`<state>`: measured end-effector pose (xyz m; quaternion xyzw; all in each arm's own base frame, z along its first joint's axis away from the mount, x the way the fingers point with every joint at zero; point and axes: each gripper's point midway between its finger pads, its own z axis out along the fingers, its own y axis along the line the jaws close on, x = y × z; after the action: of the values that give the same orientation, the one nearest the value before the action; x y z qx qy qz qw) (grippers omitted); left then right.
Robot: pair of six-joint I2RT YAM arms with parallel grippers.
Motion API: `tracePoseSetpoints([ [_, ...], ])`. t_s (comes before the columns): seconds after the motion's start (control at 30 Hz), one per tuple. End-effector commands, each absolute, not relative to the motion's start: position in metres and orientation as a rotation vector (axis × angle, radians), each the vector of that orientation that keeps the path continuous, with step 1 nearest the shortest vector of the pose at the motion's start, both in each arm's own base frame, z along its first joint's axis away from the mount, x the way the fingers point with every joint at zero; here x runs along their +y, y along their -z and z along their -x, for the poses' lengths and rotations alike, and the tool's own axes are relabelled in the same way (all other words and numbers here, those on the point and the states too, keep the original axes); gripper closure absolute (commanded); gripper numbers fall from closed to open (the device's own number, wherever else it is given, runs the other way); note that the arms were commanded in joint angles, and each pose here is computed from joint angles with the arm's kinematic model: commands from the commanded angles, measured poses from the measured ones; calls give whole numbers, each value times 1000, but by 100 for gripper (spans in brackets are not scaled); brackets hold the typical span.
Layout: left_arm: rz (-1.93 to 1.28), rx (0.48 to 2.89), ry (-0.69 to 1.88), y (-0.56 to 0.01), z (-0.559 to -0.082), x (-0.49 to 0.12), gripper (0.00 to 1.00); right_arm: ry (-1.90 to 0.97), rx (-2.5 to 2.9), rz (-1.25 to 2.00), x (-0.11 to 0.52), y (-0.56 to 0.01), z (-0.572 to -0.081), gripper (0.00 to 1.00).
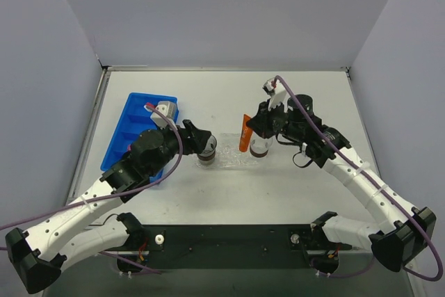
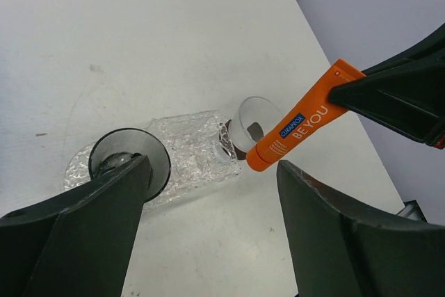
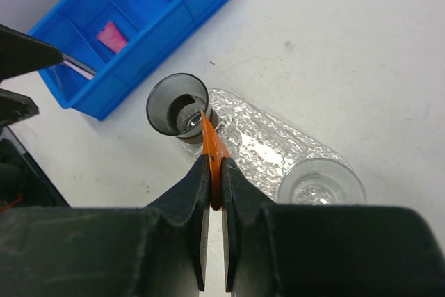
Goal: Prepare toiletry sets of a toothbrush and toothpaste on the tray
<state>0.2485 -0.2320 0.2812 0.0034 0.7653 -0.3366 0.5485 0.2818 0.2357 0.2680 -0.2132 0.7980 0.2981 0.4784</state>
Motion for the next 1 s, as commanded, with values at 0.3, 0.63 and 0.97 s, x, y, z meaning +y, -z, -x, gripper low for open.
tracePoseSetpoints([
  [0.3, 59, 1868, 770, -273, -253, -211, 16, -561, 1621, 692, 259, -284, -301, 100],
  [0.63, 72, 1878, 783, -269, -261, -214, 16, -500, 1578, 704, 264, -273, -314, 100],
  [0.97, 86, 1876, 781, -270, -265, -213, 16, -500, 1598, 704, 266, -256, -317, 100],
])
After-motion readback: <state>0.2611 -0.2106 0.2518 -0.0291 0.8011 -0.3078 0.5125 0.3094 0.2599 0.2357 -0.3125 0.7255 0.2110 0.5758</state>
